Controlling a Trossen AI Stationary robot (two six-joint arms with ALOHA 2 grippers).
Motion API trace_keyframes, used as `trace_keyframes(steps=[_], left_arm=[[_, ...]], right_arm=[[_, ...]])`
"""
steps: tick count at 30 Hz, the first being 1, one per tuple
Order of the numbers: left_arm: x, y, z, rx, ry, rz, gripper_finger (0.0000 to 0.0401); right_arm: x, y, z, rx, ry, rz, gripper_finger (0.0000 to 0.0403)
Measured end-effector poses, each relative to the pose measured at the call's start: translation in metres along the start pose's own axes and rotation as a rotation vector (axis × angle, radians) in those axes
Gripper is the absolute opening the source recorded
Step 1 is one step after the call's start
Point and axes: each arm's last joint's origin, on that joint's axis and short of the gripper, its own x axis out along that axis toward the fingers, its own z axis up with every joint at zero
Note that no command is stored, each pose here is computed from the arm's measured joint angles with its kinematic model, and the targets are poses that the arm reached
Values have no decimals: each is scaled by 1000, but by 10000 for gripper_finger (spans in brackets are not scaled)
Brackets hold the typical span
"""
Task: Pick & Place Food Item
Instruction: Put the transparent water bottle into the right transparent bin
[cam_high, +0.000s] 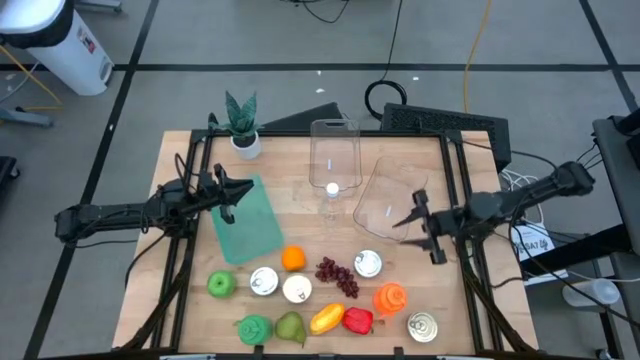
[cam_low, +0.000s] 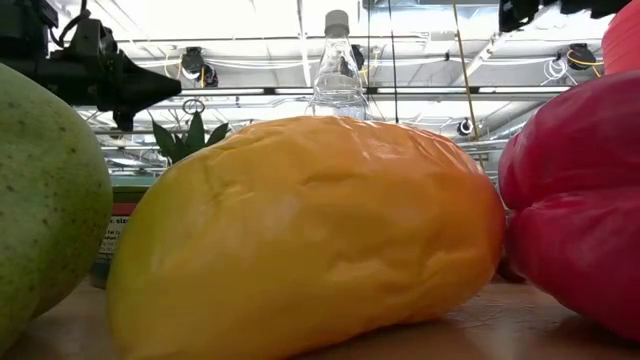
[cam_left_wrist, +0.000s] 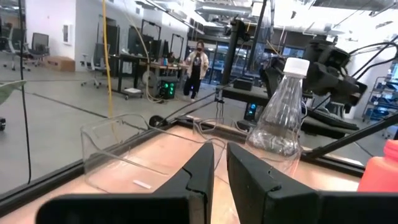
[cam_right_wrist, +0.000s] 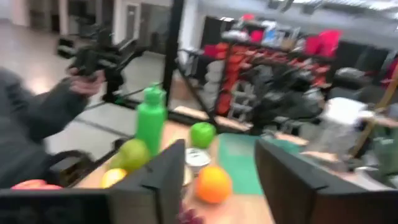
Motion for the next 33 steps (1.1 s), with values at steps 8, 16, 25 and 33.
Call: trace_keyframes(steps=[8, 16, 25, 33], left_arm=[[0, 0, 0, 5, 0, 1, 51], [0, 0, 0, 3, 1, 1, 51], [0, 0, 0, 5, 1, 2, 51], [0, 0, 0, 6, 1, 2, 51]], right_arm=[[7, 27, -3, 58, 20, 162, 341], [11, 47, -9, 39, 54, 271, 395], [25, 58, -21, 41, 112, 290, 394], [39, 65, -32, 72, 135, 293, 393]])
